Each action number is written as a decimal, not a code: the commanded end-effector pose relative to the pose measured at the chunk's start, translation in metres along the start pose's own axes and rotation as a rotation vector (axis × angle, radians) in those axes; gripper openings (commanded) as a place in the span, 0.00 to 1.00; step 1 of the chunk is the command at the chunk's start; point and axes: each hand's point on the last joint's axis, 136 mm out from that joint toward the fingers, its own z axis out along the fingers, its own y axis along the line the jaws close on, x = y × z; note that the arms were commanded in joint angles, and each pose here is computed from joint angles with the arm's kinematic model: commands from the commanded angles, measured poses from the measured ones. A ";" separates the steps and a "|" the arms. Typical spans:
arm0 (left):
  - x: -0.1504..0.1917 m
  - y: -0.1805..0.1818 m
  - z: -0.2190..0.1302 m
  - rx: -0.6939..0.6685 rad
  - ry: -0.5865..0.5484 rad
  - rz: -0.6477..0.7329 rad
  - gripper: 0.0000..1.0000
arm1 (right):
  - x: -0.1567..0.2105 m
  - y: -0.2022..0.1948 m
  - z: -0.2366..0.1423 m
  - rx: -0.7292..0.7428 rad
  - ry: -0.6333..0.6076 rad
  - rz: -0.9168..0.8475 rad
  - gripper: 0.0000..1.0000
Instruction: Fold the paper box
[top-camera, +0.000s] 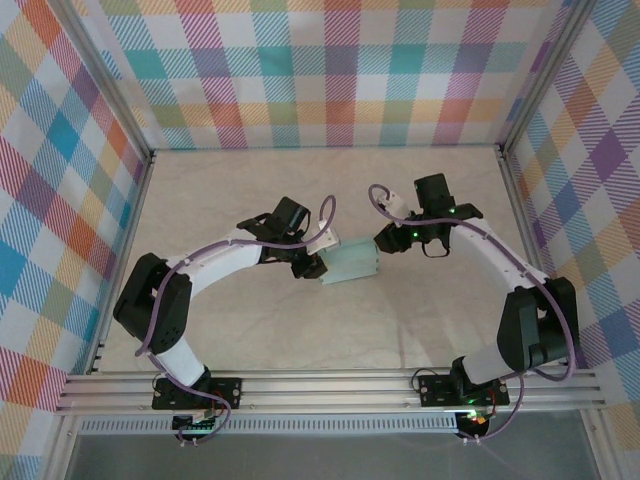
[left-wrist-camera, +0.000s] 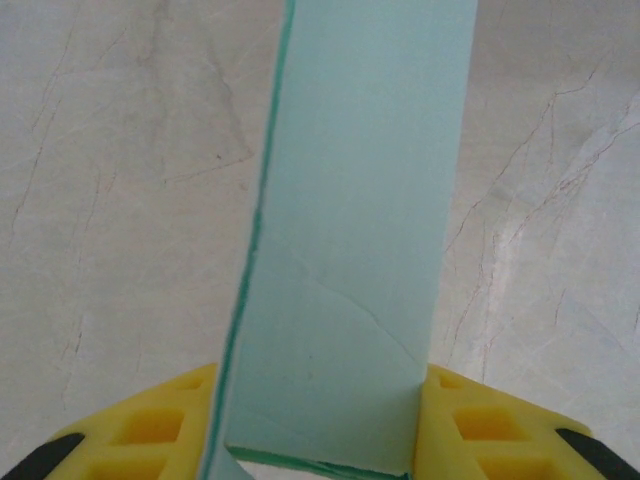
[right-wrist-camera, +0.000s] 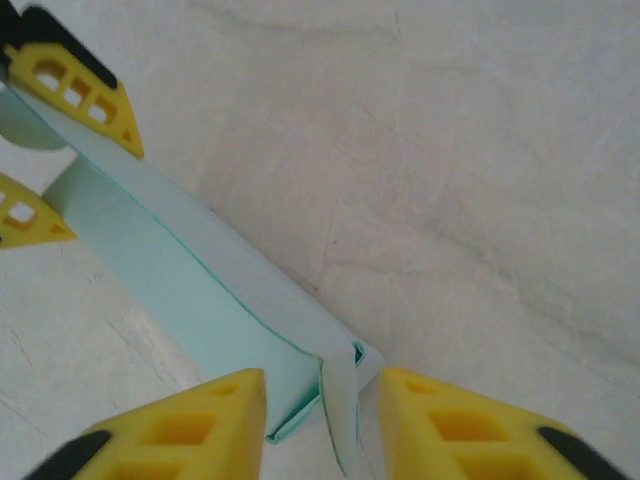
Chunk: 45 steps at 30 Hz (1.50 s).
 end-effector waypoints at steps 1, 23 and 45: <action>0.024 -0.009 0.008 0.057 0.094 -0.027 0.37 | 0.006 0.002 0.000 -0.012 0.045 -0.023 0.29; 0.021 0.006 0.018 -0.071 0.095 -0.033 0.38 | -0.008 -0.002 -0.003 0.105 -0.060 0.187 0.00; 0.008 0.007 0.023 -0.106 0.078 -0.030 0.40 | 0.023 -0.005 0.010 0.333 -0.155 0.458 0.00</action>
